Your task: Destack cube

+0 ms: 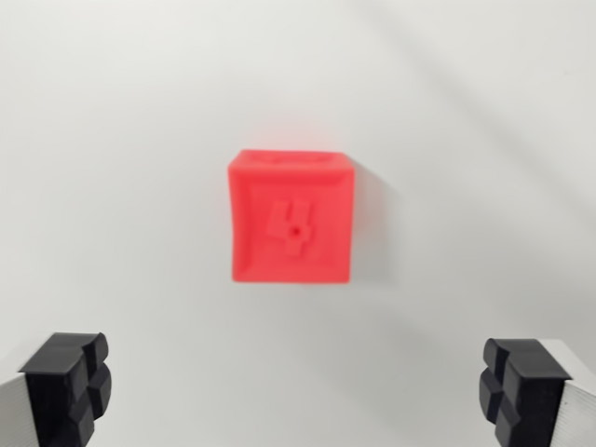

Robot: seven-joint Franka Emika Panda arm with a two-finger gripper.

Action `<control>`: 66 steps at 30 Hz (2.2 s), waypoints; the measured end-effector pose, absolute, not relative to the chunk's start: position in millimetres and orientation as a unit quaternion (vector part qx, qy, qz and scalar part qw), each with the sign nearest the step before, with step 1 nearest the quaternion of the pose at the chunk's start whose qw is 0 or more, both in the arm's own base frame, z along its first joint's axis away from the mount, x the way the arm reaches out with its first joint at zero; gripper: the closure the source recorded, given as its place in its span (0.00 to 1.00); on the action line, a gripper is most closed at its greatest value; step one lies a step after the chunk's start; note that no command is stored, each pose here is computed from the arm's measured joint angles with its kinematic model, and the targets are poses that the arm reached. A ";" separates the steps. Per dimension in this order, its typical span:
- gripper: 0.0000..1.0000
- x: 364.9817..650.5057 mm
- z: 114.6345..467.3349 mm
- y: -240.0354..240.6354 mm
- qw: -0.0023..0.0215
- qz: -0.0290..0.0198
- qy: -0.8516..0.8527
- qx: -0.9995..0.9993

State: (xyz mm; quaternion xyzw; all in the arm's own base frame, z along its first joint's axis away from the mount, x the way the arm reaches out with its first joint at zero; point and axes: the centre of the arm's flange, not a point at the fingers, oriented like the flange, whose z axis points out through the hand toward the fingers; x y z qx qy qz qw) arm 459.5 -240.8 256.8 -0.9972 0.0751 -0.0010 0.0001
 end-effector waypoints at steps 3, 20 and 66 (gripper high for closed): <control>0.00 459.1 271.1 -240.6 0.000 -0.001 0.075 -0.997; 0.00 459.5 341.2 -240.5 0.001 -0.002 0.075 -0.997; 0.00 459.5 410.4 -241.8 0.003 0.001 0.077 -0.997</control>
